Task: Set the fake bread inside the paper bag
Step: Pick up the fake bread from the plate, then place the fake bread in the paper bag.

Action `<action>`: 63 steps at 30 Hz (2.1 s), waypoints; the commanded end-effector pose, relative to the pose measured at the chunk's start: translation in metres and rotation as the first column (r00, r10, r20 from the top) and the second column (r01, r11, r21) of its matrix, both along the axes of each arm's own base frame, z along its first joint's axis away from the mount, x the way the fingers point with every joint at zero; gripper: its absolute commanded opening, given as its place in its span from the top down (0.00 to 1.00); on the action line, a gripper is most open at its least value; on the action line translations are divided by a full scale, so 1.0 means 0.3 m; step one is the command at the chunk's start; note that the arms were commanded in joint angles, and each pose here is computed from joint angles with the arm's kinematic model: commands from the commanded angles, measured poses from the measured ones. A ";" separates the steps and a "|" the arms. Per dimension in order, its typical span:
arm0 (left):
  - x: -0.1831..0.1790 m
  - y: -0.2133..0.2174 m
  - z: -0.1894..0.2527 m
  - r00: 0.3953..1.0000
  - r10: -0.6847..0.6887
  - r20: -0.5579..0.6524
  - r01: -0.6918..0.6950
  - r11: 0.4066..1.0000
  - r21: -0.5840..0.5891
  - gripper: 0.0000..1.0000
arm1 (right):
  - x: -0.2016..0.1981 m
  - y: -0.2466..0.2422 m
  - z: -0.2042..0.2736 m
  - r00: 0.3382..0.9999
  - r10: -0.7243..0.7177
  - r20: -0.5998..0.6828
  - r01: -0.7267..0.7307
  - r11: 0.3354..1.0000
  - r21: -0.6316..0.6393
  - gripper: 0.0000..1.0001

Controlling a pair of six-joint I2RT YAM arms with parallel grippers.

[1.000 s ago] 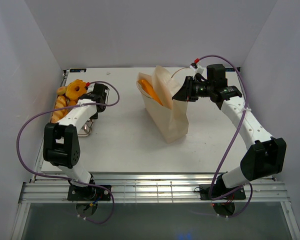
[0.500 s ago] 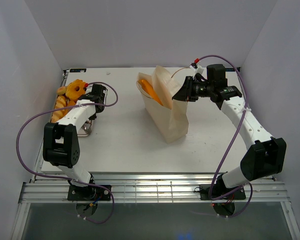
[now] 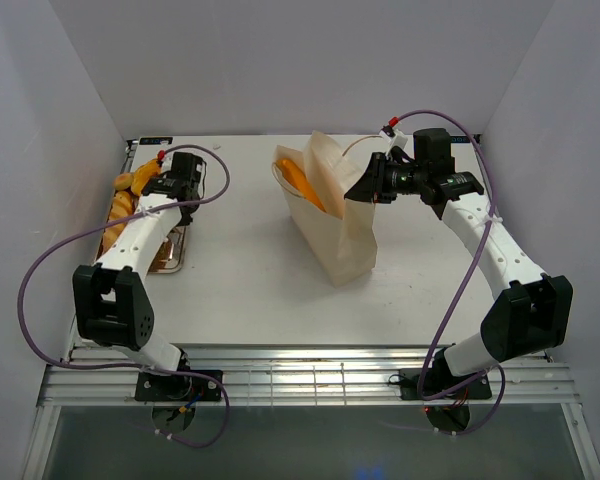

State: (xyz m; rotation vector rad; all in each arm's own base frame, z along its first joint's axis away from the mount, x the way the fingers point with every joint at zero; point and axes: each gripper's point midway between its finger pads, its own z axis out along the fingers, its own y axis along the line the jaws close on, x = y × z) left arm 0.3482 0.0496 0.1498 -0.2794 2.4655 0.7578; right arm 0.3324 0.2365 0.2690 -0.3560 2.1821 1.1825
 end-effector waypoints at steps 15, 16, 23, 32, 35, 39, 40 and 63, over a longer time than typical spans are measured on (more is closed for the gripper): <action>-0.058 -0.416 0.965 0.685 -0.060 0.726 0.565 0.673 -0.477 1.00 | 0.020 -0.013 0.040 0.996 -0.055 0.063 0.057 0.998 -0.027 0.92; -0.083 -0.452 1.024 0.653 -0.041 0.756 0.613 0.614 -0.497 1.00 | 0.023 -0.013 0.039 0.996 -0.064 0.065 0.067 0.997 -0.032 0.92; -0.264 -0.673 1.373 0.427 0.066 0.902 0.891 0.137 -0.432 1.00 | 0.014 0.000 0.023 0.994 -0.096 0.058 0.099 0.994 -0.053 0.92; -0.352 -0.792 1.352 0.472 0.177 0.864 0.864 -0.287 -0.414 1.00 | -0.003 0.000 0.080 0.986 -0.139 0.086 0.143 0.989 -0.043 0.92; -0.333 -0.824 1.302 0.512 0.158 0.844 0.832 -0.333 -0.443 1.00 | -0.020 0.010 0.136 0.987 -0.134 0.091 0.135 0.991 -0.006 0.92; -0.311 -0.856 1.226 0.551 0.146 0.821 0.808 -0.337 -0.483 1.00 | -0.036 0.010 0.214 0.982 -0.150 0.114 0.146 0.988 0.042 0.92; -0.303 -0.863 1.206 0.556 0.143 0.819 0.806 -0.332 -0.490 1.00 | -0.037 0.011 0.222 0.982 -0.149 0.116 0.145 0.988 0.049 0.92; -0.278 -0.974 0.849 0.682 0.025 0.731 0.707 -0.275 -0.651 1.00 | -0.052 0.013 0.174 0.985 -0.152 0.085 0.147 0.987 0.061 0.92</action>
